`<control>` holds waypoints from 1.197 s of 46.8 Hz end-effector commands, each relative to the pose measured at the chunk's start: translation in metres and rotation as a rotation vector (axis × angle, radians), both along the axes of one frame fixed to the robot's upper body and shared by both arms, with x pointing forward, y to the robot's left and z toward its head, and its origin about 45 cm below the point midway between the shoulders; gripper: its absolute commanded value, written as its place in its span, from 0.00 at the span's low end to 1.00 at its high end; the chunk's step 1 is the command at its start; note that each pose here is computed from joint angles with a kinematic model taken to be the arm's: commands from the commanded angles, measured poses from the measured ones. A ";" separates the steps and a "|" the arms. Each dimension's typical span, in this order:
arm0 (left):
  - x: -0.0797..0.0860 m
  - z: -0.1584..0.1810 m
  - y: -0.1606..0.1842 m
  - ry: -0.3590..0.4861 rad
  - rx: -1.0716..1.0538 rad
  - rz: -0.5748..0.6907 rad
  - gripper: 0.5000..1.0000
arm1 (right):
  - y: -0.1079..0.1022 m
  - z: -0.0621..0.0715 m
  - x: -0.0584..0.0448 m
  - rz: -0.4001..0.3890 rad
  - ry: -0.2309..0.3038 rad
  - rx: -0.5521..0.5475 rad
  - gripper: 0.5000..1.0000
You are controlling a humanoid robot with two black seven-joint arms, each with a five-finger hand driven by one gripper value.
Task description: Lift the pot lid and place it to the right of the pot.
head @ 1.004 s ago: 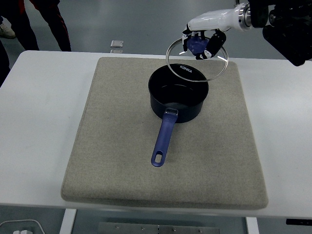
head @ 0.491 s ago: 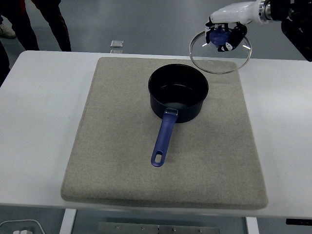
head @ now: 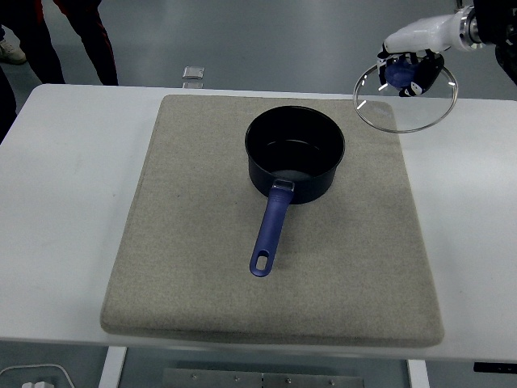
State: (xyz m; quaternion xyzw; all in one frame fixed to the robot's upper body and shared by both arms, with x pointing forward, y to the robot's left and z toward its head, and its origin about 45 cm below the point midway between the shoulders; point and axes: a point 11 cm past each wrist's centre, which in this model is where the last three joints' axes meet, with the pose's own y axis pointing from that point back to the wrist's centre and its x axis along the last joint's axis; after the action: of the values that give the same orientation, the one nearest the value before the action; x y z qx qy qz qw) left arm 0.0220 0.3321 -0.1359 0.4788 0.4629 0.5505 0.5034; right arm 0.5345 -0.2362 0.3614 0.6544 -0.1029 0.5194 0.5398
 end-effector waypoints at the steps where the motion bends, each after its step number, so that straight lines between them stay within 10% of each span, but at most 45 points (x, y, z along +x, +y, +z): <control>1: 0.000 0.000 0.000 0.000 0.000 0.000 1.00 | -0.007 -0.005 -0.001 -0.011 0.012 -0.020 0.00; 22: 0.000 0.000 0.000 0.000 0.000 0.000 1.00 | -0.031 -0.036 -0.010 -0.058 0.087 -0.023 0.00; 56: 0.000 0.000 0.000 0.000 0.000 0.000 1.00 | -0.021 -0.048 -0.020 -0.061 0.178 0.081 0.00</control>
State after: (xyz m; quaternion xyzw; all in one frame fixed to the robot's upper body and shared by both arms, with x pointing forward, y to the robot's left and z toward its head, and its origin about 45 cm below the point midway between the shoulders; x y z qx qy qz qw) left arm 0.0220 0.3320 -0.1359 0.4787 0.4630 0.5505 0.5034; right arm 0.5145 -0.2605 0.3125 0.7093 -0.0908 0.4396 0.5436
